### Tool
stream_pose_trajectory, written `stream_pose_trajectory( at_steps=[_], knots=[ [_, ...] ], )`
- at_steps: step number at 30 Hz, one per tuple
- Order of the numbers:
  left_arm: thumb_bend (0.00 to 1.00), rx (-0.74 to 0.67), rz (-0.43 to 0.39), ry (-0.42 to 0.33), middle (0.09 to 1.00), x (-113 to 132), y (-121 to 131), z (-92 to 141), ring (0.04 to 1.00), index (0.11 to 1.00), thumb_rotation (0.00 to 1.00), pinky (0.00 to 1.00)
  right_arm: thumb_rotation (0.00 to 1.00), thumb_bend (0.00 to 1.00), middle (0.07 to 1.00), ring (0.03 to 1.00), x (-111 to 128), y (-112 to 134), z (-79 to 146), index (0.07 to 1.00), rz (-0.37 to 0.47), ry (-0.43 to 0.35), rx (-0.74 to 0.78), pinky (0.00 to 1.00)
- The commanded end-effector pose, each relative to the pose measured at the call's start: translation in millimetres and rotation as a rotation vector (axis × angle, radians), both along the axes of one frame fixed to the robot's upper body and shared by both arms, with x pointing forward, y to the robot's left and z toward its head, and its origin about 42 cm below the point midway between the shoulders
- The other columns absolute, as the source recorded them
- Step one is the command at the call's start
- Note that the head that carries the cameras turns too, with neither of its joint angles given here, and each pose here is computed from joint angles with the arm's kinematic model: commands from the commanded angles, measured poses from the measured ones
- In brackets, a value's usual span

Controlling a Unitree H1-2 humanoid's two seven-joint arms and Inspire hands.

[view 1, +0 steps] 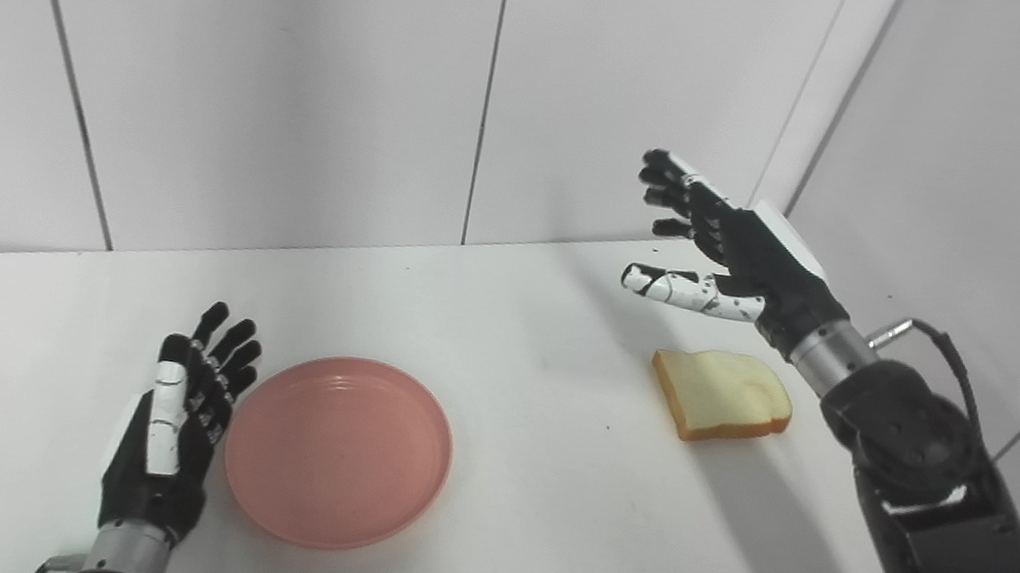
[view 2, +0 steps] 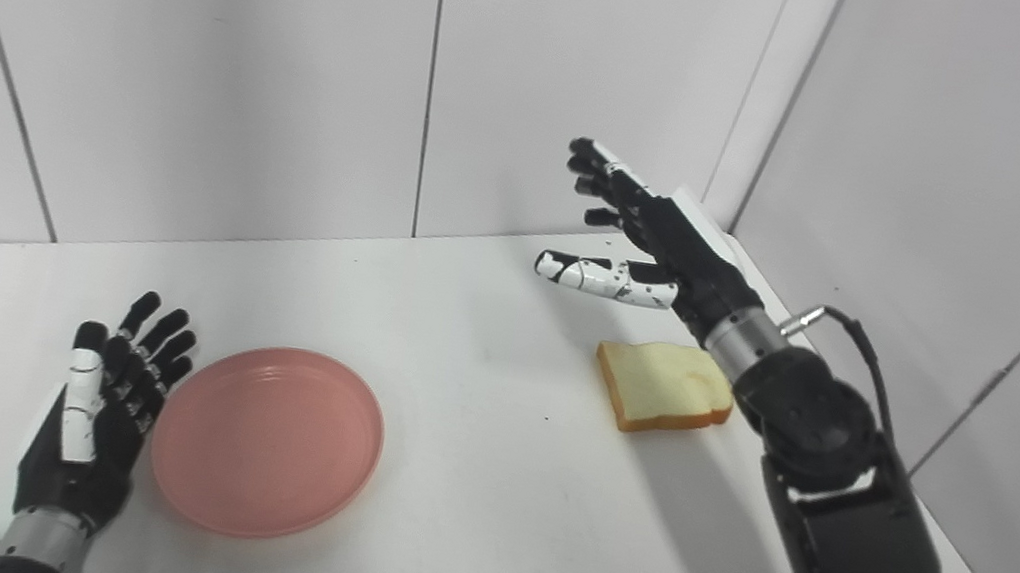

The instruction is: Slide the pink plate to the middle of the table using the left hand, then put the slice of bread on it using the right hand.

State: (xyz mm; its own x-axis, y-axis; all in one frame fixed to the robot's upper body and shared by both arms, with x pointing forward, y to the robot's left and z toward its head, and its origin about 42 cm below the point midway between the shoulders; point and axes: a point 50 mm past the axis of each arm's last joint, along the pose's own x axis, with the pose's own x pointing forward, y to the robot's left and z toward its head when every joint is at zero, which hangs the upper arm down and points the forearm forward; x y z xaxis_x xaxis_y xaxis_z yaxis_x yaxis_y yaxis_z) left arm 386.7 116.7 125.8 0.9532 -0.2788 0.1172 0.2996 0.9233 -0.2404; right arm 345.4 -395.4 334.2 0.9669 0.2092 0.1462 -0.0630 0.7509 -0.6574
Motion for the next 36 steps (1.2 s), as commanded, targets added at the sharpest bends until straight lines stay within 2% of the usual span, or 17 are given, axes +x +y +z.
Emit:
stream_pose_trajectory(
  at_steps=[1, 4, 8, 11, 14, 18, 22, 27, 30, 36],
  knots=[
    [0.76, 0.001, 0.0, -0.023, 0.932, 6, 6, 5, 0.928, 0.943, 1.0, 0.93, 0.48, 0.85, 0.909, 0.902, 1, -8, 23, 0.93, -0.011, -0.037, -0.053, 0.85],
    [0.75, -0.003, 0.004, -0.034, 0.933, 6, 6, 5, 0.924, 0.945, 1.0, 0.93, 0.43, 0.86, 0.909, 0.905, 3, -20, 26, 0.925, -0.022, -0.01, -0.095, 0.86],
    [0.74, -0.002, 0.004, -0.041, 0.938, 7, 7, 5, 0.931, 0.95, 1.0, 0.93, 0.38, 0.9, 0.941, 0.958, 5, -33, 31, 0.927, -0.05, 0.033, -0.157, 0.93],
    [0.75, 0.003, 0.0, -0.047, 0.939, 8, 7, 4, 0.928, 0.948, 1.0, 0.93, 0.4, 0.95, 0.96, 0.988, 6, -40, 34, 0.923, -0.08, 0.059, -0.223, 0.94],
    [0.75, -0.014, 0.019, -0.049, 0.932, 11, 9, 7, 0.923, 0.942, 1.0, 0.93, 0.41, 0.96, 0.984, 0.998, 5, -49, 40, 0.923, -0.105, 0.098, -0.337, 0.95],
    [0.76, -0.042, 0.026, -0.059, 0.937, 14, 14, 11, 0.934, 0.95, 1.0, 0.98, 0.38, 0.97, 0.993, 1.0, 9, -59, 42, 0.934, -0.105, 0.169, -0.425, 1.0],
    [0.75, -0.048, 0.028, -0.068, 0.937, 16, 16, 12, 0.934, 0.949, 1.0, 0.98, 0.37, 1.0, 0.992, 1.0, 12, -66, 39, 0.936, -0.109, 0.229, -0.501, 0.97],
    [0.76, -0.054, 0.023, -0.077, 0.936, 16, 16, 14, 0.937, 0.952, 1.0, 0.98, 0.26, 1.0, 0.988, 1.0, 16, -68, 34, 0.942, -0.115, 0.265, -0.601, 0.94],
    [0.76, -0.053, 0.025, -0.078, 0.937, 16, 16, 14, 0.936, 0.952, 1.0, 0.98, 0.27, 1.0, 0.992, 1.0, 19, -67, 30, 0.948, -0.108, 0.285, -0.659, 0.91],
    [0.76, -0.059, 0.018, -0.082, 0.937, 16, 16, 14, 0.934, 0.952, 1.0, 0.98, 0.26, 1.0, 0.988, 0.987, 26, -60, 17, 0.942, -0.081, 0.331, -0.674, 0.9]
  ],
)
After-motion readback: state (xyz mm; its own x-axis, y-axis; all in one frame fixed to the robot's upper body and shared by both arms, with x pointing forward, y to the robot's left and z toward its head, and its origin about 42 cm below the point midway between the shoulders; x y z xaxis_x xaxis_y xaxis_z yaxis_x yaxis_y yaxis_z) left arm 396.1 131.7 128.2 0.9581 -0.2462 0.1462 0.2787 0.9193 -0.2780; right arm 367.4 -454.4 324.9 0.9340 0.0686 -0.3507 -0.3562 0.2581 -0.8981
